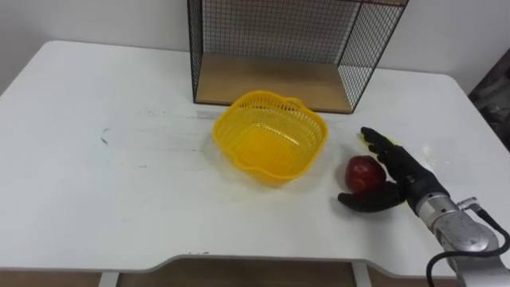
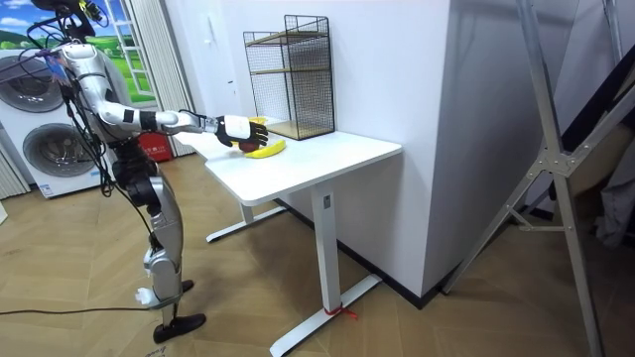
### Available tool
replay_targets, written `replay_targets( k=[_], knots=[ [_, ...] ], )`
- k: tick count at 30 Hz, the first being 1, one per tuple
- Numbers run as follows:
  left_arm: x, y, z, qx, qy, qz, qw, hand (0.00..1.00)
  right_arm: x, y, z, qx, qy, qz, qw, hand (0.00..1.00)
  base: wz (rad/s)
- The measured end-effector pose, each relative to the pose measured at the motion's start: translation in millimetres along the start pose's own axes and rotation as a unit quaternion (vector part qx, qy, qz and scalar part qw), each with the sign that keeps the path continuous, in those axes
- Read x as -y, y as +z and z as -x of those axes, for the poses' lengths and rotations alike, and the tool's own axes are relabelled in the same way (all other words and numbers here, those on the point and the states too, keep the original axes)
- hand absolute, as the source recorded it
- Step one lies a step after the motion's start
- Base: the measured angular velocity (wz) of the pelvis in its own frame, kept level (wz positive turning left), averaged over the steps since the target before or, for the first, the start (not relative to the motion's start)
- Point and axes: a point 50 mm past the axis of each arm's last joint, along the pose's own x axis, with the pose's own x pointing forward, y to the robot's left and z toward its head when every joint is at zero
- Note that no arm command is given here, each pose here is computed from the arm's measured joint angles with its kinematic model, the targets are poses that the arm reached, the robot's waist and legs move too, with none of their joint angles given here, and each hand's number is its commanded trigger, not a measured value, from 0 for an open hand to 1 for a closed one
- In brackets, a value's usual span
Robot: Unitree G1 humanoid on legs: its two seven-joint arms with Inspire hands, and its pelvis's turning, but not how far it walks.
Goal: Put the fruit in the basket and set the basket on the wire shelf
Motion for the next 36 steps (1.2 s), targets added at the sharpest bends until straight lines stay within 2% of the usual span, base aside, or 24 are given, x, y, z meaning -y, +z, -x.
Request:
replay_targets(
  k=[16, 28, 29, 30, 31, 36],
  knots=[
    [0.2, -1.2, 0.3, -0.001, 0.0, 0.0, 1.0, 0.0, -0.1, -0.9, 0.1, -0.002, 0.0, -0.001, 1.0, 0.0, 0.0],
    [0.9, -2.0, 0.1, -0.002, -0.004, -0.01, 1.0, 0.0, -3.9, -21.8, 1.7, -0.031, 0.004, -0.008, 0.999, 0.0, 0.04],
    [1.0, -2.2, 0.1, -0.002, -0.004, -0.01, 1.0, 0.0, -4.2, -23.2, 1.7, -0.033, 0.004, -0.009, 0.999, 0.26, 0.05],
    [1.1, -2.3, 0.1, -0.003, -0.004, -0.011, 1.0, 0.0, -4.5, -25.7, 1.4, -0.036, 0.005, -0.01, 0.999, 0.8, 0.04],
    [1.1, -2.5, 0.2, -0.003, -0.004, -0.011, 1.0, 0.0, -4.8, -26.6, 1.5, -0.036, 0.005, -0.01, 0.999, 1.0, 0.03],
    [1.2, -3.9, 0.5, -0.005, -0.004, -0.011, 1.0, 0.0, 0.7, -29.2, -3.3, -0.043, -0.019, -0.014, 0.999, 1.0, 0.0]
  ],
)
